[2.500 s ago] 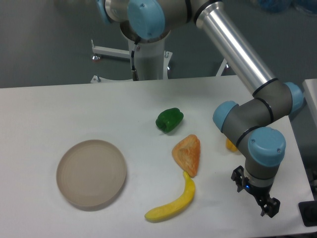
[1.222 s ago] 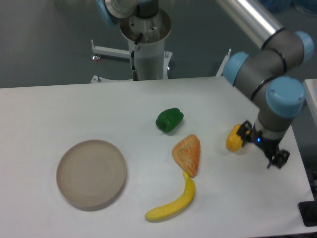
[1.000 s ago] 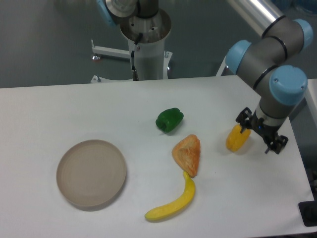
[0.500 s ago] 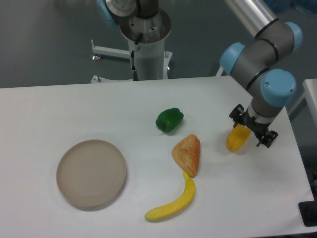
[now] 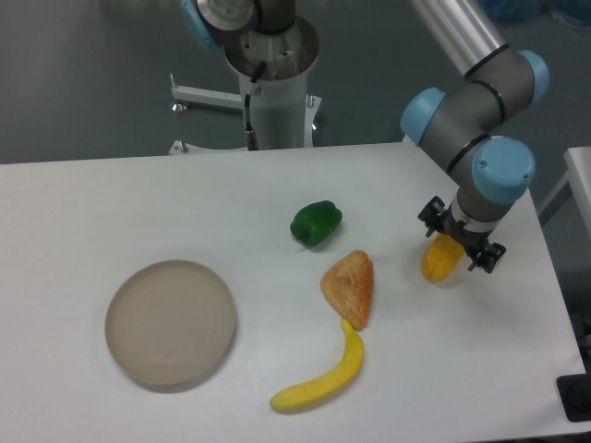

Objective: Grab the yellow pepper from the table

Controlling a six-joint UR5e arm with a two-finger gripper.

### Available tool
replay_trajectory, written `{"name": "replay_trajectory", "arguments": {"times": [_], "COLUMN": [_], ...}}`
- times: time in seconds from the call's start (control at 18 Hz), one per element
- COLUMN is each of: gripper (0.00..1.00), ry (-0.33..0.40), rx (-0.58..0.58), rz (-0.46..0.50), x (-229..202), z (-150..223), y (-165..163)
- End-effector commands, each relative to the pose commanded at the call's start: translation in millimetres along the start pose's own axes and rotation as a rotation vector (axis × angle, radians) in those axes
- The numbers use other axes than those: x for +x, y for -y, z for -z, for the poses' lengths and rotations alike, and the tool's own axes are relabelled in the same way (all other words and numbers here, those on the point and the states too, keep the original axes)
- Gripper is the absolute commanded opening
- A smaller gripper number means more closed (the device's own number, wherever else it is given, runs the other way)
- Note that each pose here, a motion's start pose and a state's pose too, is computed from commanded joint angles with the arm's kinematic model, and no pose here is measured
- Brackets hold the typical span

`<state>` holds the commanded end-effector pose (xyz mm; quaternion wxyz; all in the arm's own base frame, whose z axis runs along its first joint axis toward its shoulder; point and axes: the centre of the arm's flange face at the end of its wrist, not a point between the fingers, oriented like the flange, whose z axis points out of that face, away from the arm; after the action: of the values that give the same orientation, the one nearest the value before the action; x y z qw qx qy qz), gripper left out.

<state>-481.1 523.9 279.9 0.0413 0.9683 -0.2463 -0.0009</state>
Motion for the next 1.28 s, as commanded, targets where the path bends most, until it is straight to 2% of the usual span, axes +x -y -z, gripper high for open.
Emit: {"name": "replay_trajectory", "arguments": {"times": [0.44, 0.61, 0.67, 0.78, 0.83, 1.0, 1.28], "gripper": [1.0, 0.99, 0.92, 0.64, 0.55, 0.44, 0.41], "ry": [-0.035, -0.025, -0.022, -0.02, -0.02, -0.008, 0.005], "rx": [-0.007, -0.005, -0.005, -0.004, -0.004, -0.004, -0.002], "rz": [0.003, 0.001, 0.003, 0.0, 0.005, 0.007, 0.01], "x": [6.7, 5.0, 4.3, 3.4, 2.1, -1.5, -4.4], "z": [-19.0, -19.0, -18.8, -18.4, -18.1, -12.6, -5.2], "y": [-3.0, -3.8, -4.8, -4.7, -7.7, -10.0, -10.2]}}
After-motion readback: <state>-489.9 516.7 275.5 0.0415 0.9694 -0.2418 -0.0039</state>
